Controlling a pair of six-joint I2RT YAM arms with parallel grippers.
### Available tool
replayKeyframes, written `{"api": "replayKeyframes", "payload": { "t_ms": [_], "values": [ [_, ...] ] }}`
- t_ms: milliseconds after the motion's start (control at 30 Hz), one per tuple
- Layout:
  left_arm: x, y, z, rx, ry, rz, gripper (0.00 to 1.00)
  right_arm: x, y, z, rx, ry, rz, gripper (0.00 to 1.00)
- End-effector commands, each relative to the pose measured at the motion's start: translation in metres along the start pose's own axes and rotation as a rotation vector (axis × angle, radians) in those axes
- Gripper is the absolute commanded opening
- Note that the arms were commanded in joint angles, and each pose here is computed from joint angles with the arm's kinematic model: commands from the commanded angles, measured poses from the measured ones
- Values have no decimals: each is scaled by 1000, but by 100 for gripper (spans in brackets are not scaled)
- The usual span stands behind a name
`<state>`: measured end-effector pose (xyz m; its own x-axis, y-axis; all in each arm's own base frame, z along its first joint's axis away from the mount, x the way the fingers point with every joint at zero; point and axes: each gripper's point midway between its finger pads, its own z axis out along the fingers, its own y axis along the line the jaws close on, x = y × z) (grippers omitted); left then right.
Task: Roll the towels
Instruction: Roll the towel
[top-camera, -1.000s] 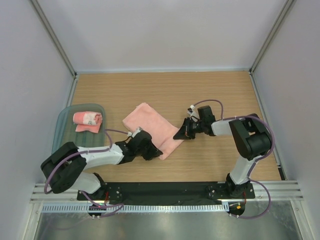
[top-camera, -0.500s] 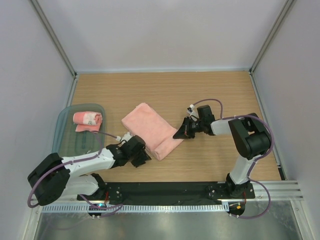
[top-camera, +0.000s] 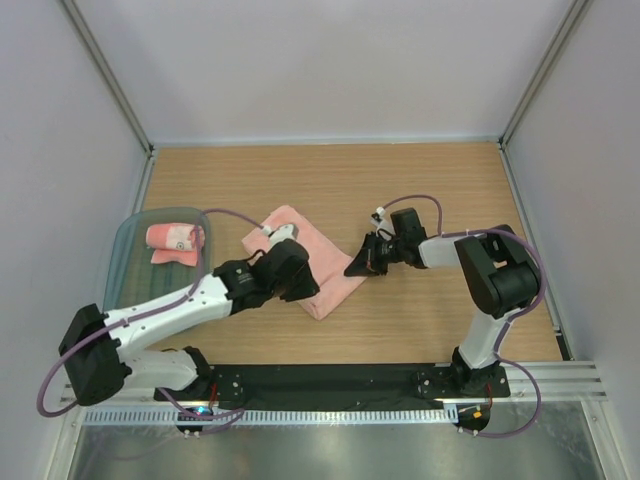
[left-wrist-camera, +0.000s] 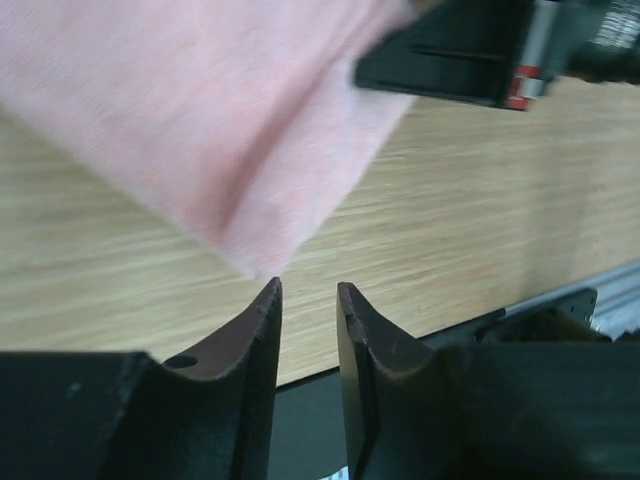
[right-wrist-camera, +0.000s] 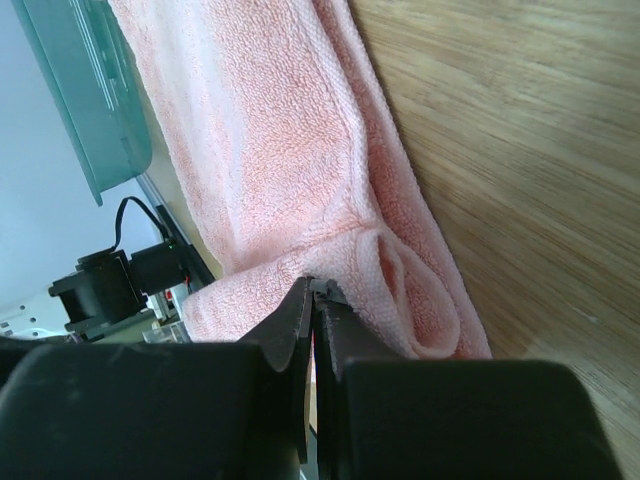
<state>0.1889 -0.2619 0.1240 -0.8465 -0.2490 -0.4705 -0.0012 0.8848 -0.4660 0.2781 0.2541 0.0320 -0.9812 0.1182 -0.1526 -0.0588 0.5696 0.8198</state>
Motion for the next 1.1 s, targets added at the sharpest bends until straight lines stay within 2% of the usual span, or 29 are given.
{"api": "replayKeyframes", "payload": {
  "t_ms": [0,33,100,167,267,400,633,833,1067],
  "values": [
    [-3,-32,13,85,23,204,32,-5,-18,6,80,-22,-25,3],
    [0,-46,15,126,53,215,38,-4,-17,6,81,-21,-27,3],
    [8,-54,32,144,90,243,43,-4,-17,7,82,-19,-27,3],
    [14,-62,41,168,116,252,43,-4,-18,7,84,-19,-29,3],
    [23,-54,64,121,150,264,43,-3,-18,8,88,-13,-27,2],
    [35,-30,79,34,172,253,41,-3,-20,9,94,-4,-21,2],
    [39,3,71,-36,152,285,43,-2,-21,11,95,6,-18,2],
    [30,1,61,-19,133,371,50,-2,-22,13,98,14,-14,1],
    [23,3,61,-41,110,401,51,-2,-22,13,105,15,-13,1]
  ]
}}
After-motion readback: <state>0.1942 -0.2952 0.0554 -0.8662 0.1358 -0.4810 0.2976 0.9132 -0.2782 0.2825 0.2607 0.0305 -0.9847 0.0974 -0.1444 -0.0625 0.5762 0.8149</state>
